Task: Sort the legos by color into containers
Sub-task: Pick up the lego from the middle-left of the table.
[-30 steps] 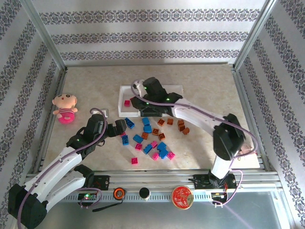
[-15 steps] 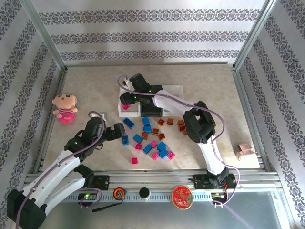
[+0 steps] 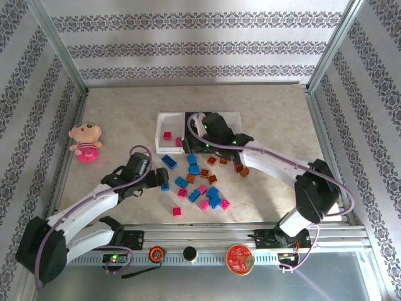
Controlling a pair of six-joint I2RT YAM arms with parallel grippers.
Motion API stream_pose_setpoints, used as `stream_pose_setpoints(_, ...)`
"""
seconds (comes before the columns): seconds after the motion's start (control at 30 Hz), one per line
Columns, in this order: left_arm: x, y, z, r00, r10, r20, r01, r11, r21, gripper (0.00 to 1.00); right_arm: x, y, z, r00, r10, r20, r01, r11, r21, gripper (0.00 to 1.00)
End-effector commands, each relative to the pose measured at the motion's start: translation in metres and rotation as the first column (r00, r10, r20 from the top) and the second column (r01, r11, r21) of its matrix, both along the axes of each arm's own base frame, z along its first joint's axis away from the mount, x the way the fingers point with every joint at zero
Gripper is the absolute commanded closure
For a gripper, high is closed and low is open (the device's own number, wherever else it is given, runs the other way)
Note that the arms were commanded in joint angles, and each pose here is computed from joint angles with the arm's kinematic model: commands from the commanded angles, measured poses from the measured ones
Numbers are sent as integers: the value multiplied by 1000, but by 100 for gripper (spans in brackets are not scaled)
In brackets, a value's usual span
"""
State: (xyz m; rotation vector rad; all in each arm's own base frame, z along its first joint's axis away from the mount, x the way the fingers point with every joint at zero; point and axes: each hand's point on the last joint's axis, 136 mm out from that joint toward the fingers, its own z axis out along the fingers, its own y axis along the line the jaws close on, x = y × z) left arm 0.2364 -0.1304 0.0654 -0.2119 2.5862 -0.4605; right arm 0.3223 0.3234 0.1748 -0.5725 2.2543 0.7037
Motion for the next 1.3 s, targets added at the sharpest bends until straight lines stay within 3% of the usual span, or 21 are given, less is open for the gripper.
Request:
stream_pose_setpoints(0.0,9,-19,-1,998,-54,25,54,998,32,22,-12,-23,-17,998,-61,-18,61,998,-6,38)
stream_pose_setpoints(0.13,8,-21,-12,998,-65,1,65,992,108,32,-28,-44,-24,996,-93,-18,93,996,-4,38)
stream_pose_setpoints(0.4,9,-38,-41,993,-111,-38,115,984,133,32,-40,-60,-22,994,-110,-2,110,994,13,38)
stream_pose_setpoints(0.7,2,-48,-40,989,-139,-47,143,984,108,59,-44,-68,-28,992,-128,-11,128,991,30,38)
stream_pose_setpoints(0.87,-12,-57,-20,986,-164,-30,165,984,70,72,-42,-73,-27,989,-145,-15,146,988,57,38)
stream_pose_setpoints(1.0,-11,-65,12,984,-171,40,171,985,10,74,-43,-84,-25,984,-175,-10,176,982,74,38)
stream_pose_setpoints(1.1,12,-77,49,973,-187,139,189,982,-4,74,-46,-94,-23,980,-200,-6,200,976,83,38)
stream_pose_setpoints(1.27,74,-117,88,948,-225,224,234,972,-13,74,-55,-111,-29,971,-240,-6,240,968,75,38)
